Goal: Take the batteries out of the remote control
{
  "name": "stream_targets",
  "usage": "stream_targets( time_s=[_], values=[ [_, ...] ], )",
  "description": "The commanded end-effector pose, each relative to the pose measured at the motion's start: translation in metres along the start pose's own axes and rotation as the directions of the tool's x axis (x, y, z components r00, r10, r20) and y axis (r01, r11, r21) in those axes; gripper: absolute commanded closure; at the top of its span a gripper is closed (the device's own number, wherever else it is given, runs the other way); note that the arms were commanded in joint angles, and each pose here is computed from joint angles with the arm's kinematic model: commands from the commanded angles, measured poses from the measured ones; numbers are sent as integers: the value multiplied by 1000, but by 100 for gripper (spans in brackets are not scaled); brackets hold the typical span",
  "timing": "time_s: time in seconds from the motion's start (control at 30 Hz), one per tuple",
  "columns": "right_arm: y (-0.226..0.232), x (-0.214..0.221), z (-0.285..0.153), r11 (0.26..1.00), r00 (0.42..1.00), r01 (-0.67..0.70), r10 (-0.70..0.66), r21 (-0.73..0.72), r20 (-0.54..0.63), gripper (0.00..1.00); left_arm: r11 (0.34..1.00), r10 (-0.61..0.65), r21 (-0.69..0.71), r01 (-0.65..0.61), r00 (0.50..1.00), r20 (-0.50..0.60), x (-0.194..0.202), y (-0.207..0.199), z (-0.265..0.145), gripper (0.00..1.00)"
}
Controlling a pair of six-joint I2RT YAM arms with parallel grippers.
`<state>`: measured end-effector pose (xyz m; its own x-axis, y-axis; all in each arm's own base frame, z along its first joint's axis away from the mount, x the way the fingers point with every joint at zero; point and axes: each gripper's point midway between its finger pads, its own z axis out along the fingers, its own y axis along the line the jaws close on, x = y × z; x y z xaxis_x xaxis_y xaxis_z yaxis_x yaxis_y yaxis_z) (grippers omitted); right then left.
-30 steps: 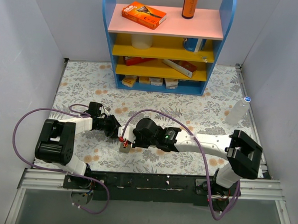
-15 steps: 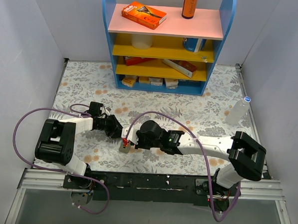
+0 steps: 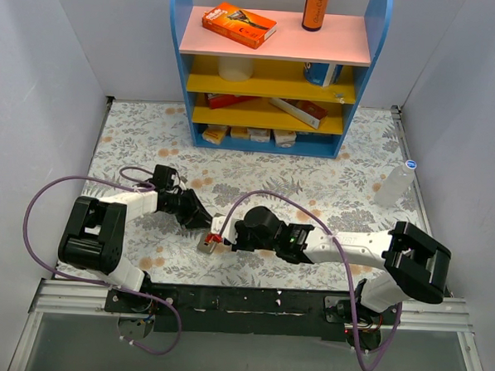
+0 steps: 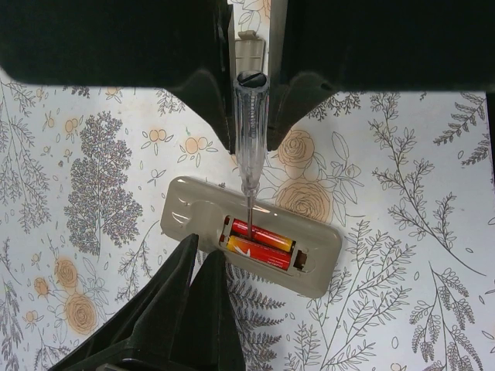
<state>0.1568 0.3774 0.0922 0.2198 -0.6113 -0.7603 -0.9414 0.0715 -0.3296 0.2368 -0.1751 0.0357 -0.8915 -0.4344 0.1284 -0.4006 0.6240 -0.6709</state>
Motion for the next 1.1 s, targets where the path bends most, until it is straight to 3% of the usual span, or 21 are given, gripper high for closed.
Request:
stream_targets(
  time_s=[0.0,0.27,0.43,0.57,0.8,1.07],
  values=[
    [9,28,-6,1000,997,4,-6,-25,-76,99,985,12,-170,-10,1000,10,6,25,-3,70],
    [9,30,-9,1000,999,7,-8,-14,-51,99,966,108,-243,-88,992,71,-11,23,-18,60],
    [9,28,-8,1000,999,14,-14,-14,-36,99,962,198,-211,-176,977,85,-12,9,-30,47],
    [8,24,-7,1000,999,14,-14,-15,-31,99,954,257,-180,-239,963,83,-8,0,-34,43],
    [5,21,-6,1000,1000,15,-15,-7,-25,99,938,296,-201,-283,954,39,0,2,-23,41],
    [7,23,-9,1000,1000,6,-6,14,21,99,956,255,-148,-252,967,-3,0,-3,-6,54]
  ],
)
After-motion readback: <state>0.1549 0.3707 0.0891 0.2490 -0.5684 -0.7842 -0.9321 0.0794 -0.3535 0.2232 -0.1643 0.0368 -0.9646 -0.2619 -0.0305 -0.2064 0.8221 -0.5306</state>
